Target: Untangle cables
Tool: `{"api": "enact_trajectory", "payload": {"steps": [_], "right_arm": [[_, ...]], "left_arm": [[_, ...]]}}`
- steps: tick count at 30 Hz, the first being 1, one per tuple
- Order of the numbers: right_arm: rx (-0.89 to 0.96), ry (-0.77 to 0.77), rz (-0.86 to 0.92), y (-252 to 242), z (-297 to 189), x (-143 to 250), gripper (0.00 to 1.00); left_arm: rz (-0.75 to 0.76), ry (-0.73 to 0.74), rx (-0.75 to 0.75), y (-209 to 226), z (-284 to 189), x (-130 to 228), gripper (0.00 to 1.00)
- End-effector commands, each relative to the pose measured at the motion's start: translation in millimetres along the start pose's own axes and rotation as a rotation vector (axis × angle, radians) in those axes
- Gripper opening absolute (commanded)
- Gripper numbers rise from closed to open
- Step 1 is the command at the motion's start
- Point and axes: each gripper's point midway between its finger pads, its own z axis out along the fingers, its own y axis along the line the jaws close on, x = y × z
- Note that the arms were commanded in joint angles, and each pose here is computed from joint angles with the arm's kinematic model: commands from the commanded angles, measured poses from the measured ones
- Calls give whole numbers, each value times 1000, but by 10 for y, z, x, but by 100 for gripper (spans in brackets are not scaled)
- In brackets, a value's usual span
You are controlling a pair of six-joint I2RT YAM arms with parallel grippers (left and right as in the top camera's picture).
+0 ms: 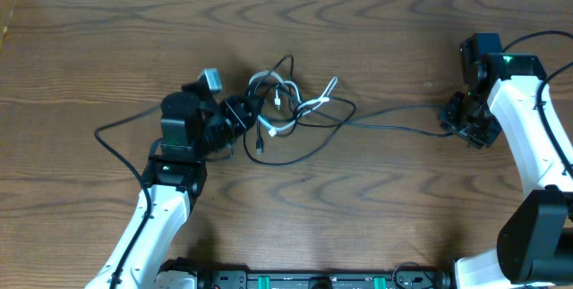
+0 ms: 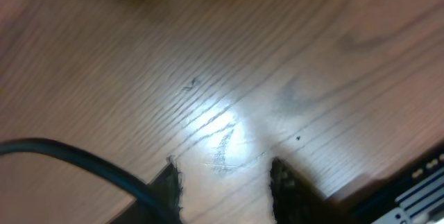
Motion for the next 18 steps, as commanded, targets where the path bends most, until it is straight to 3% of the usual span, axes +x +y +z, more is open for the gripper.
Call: {"api": "enact_trajectory", "payload": {"steps": [1, 6, 10, 15, 18], "right_arm": [[-186, 110, -205, 312, -30, 221, 56], [-558, 221, -544, 779, -283, 586, 91], [-729, 241, -646, 952, -456, 718, 94], [-1006, 254, -824, 1205, -801, 995, 93], [-1011, 268, -864, 1264, -824, 1114, 92]], "left_arm": [[-16, 15, 138, -343, -55, -45, 8], [-377, -43, 102, -262, -47, -174, 8], [-744, -30, 108, -255, -47, -183, 8], [-1030, -29, 105, -256, -18, -158, 8], [-1147, -58, 107, -251, 5, -172, 8]]}}
